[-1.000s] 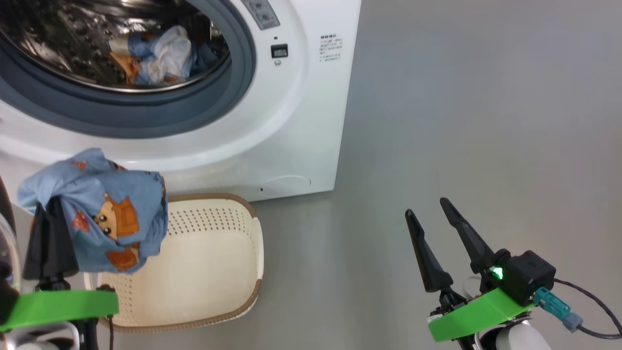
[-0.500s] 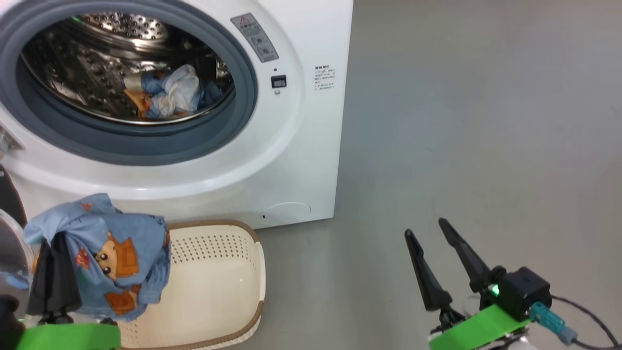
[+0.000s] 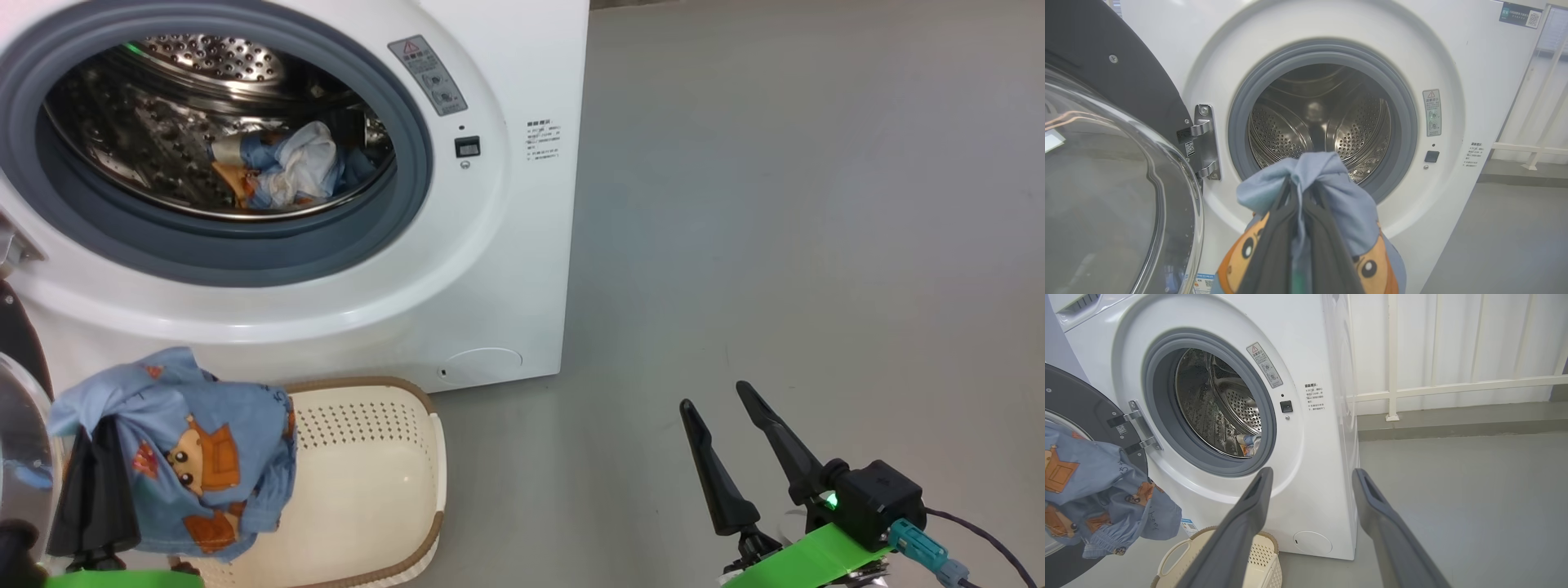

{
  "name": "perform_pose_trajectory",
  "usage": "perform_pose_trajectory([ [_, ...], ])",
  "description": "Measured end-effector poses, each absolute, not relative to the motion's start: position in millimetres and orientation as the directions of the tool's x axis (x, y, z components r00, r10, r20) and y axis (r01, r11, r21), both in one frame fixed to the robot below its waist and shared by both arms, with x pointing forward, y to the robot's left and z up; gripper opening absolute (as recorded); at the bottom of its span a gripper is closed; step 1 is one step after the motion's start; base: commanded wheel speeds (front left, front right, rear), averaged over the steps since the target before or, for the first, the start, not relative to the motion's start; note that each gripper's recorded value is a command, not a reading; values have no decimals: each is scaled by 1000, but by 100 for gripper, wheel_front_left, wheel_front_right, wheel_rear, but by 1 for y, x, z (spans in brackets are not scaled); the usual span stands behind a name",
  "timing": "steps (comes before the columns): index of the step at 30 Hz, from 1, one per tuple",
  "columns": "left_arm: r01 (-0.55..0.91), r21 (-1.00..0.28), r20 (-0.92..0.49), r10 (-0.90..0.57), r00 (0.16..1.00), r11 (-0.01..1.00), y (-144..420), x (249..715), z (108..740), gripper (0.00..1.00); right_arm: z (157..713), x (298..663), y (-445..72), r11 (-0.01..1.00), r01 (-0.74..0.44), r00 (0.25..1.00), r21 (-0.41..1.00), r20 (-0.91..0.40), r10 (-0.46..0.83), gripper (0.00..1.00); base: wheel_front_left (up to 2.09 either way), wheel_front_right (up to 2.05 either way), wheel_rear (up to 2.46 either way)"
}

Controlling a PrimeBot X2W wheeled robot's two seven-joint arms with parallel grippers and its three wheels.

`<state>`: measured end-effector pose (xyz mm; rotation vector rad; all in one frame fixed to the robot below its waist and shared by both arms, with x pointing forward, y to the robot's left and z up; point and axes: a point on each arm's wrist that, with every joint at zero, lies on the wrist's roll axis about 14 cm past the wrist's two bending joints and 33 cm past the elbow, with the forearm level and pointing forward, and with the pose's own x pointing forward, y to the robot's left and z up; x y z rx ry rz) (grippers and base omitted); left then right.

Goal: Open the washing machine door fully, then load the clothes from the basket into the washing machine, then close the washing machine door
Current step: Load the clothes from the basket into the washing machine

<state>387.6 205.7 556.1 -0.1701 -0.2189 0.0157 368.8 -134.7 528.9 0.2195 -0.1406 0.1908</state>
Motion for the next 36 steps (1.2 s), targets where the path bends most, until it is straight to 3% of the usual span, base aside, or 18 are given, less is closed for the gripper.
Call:
perform_pose_trajectory([
  [13, -3, -185, 141, 30, 989, 983, 204, 396, 530, 0, 515, 378, -134, 957, -198, 977, 213, 122, 175, 100, 0, 0, 0],
  [30, 19, -194, 116, 3, 993, 981, 196, 455, 506, 0, 484, 411, -132, 957, -190, 982, 222, 48, 183, 100, 0, 0, 0],
  [34, 36, -187, 111, -15, 994, 982, 193, 475, 500, 0, 472, 416, -130, 956, -187, 982, 227, 21, 187, 100, 0, 0, 0],
  [35, 43, -188, 107, -23, 994, 981, 190, 490, 496, 0, 464, 419, -129, 955, -187, 982, 231, 2, 191, 100, 0, 0, 0],
  [36, 92, -139, 132, -74, 989, 986, 180, 538, 499, 0, 456, 426, -134, 959, -172, 983, 226, -17, 181, 100, 0, 0, 0],
])
